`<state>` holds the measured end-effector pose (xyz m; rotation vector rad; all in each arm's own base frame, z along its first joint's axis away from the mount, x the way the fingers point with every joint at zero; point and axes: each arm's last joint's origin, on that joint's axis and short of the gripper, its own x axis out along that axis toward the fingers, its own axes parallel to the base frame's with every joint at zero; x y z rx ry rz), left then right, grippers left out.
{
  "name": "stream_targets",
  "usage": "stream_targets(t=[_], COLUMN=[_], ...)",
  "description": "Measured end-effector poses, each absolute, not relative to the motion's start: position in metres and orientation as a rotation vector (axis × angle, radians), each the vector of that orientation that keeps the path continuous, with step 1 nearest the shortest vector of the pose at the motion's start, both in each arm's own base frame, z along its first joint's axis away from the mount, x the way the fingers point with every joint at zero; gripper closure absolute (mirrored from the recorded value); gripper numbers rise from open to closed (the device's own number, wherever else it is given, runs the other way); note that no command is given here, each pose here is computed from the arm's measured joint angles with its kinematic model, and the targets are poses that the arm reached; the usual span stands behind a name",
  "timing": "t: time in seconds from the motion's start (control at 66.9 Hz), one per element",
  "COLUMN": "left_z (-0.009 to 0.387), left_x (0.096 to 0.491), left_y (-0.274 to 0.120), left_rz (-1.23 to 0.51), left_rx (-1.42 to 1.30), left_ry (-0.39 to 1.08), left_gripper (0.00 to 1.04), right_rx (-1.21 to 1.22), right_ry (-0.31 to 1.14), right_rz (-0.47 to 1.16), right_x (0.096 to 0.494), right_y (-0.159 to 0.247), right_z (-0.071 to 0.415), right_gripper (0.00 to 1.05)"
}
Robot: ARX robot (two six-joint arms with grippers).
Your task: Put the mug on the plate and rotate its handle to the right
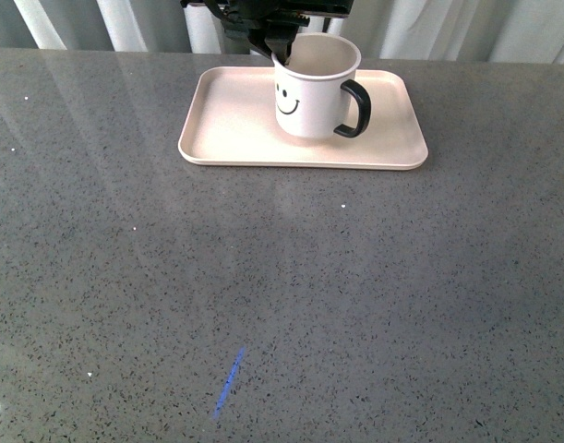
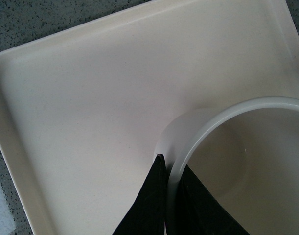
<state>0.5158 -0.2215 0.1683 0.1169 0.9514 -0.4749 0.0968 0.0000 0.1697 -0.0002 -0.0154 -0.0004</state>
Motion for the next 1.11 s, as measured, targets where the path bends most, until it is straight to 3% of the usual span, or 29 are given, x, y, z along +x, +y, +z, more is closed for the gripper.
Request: stream_targets(t=[0.897,1.106], left_z=[0.149,0.149], left_x=[0.519,0.519], left_y=[-0.224,-0.225], left_rz=[-0.472,-0.479], left_rx=[0.125,0.121], left_ry=[1.001,1.002], left_gripper=[1.02,0.73], right_rx=[0.000,0.000], right_ry=[-0.015,-0.015], right_rz=[0.000,0.000], right_x=[0.097,0.097], right_y=[0.000,0.000], right_z=[0.170,0.170], right_gripper=[0.09,0.09])
